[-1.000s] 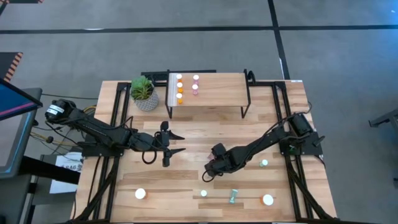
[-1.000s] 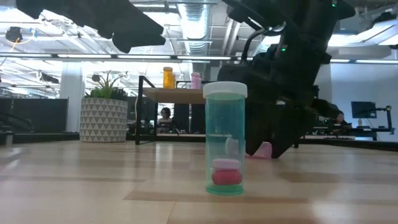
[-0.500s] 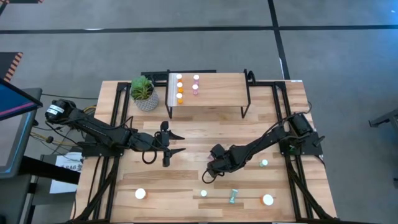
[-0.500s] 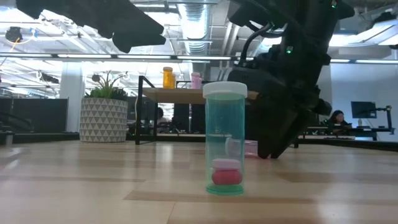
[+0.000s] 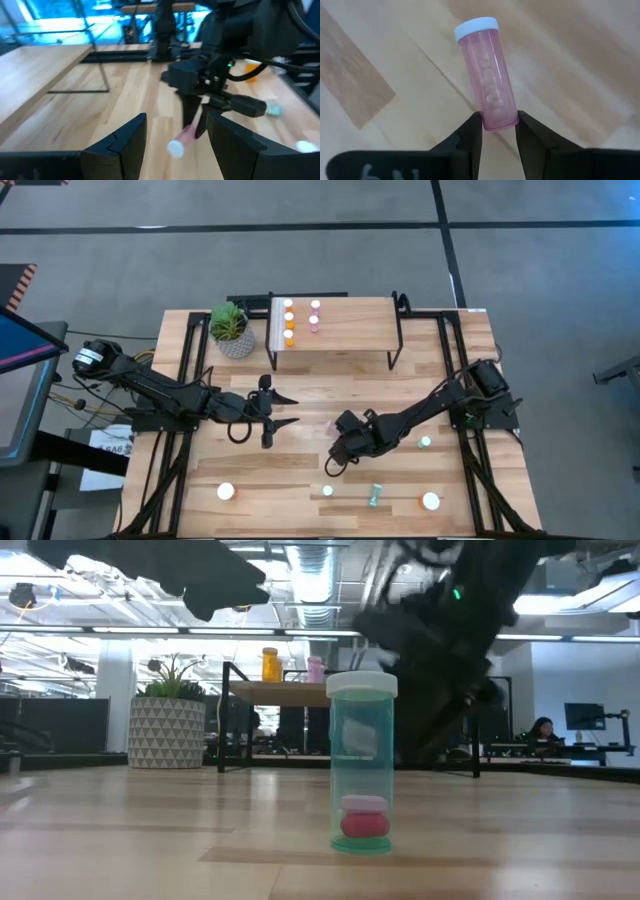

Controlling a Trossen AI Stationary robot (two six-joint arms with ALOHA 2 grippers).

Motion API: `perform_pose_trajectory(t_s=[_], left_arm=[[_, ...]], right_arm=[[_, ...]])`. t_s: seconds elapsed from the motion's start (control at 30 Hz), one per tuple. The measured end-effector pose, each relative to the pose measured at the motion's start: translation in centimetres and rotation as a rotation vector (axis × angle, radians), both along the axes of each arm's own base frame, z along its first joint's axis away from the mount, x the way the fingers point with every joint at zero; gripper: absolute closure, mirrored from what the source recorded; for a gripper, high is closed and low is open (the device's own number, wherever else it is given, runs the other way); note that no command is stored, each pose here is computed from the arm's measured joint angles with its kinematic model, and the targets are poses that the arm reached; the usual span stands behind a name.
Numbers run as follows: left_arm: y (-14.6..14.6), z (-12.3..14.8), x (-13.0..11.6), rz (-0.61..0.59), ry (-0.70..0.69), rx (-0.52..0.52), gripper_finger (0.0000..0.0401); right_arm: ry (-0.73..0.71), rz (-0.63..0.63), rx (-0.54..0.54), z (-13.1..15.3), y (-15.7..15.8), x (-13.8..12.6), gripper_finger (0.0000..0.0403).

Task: Pick and place medicine bottles onto shelf by color
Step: Put the pink pill bottle on the shelf aligned with the other pink pill bottles

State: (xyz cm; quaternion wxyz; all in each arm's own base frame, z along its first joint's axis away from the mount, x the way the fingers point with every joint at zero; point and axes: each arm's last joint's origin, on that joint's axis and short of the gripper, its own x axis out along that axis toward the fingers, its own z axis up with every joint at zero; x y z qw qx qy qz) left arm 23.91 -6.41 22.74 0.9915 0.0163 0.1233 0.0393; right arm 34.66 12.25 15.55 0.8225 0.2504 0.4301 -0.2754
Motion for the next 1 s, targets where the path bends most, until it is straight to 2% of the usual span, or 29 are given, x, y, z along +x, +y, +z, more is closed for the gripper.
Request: perform_pose_trajectory(t_s=[0.2,0.5,0.8,1.0], left_arm=[[-0.3,0.6,0.1,-0.086,-0.054,-0.029,0.0206],[-0.3,1.0,0.1,-0.108,-0.15,-0.054,0.0206],[-0.4,1.1,0.1,-0.135,-0.167,-0.063,0.0206],[-0.5,1.3,0.1,-0.151,-0.178,-0.069,0.0206]], right_arm=[[-0.103,0.06,-0.064,2.1,0.2,0.1,0.0281],[-0.209,0.171,-0.139,5.1,0.1,0.1,0.0281],[-0.258,0.217,-0.166,5.8,0.2,0.5,0.0281],[-0.345,0.25,-0.173,5.4,0.1,0.4,0.0281]])
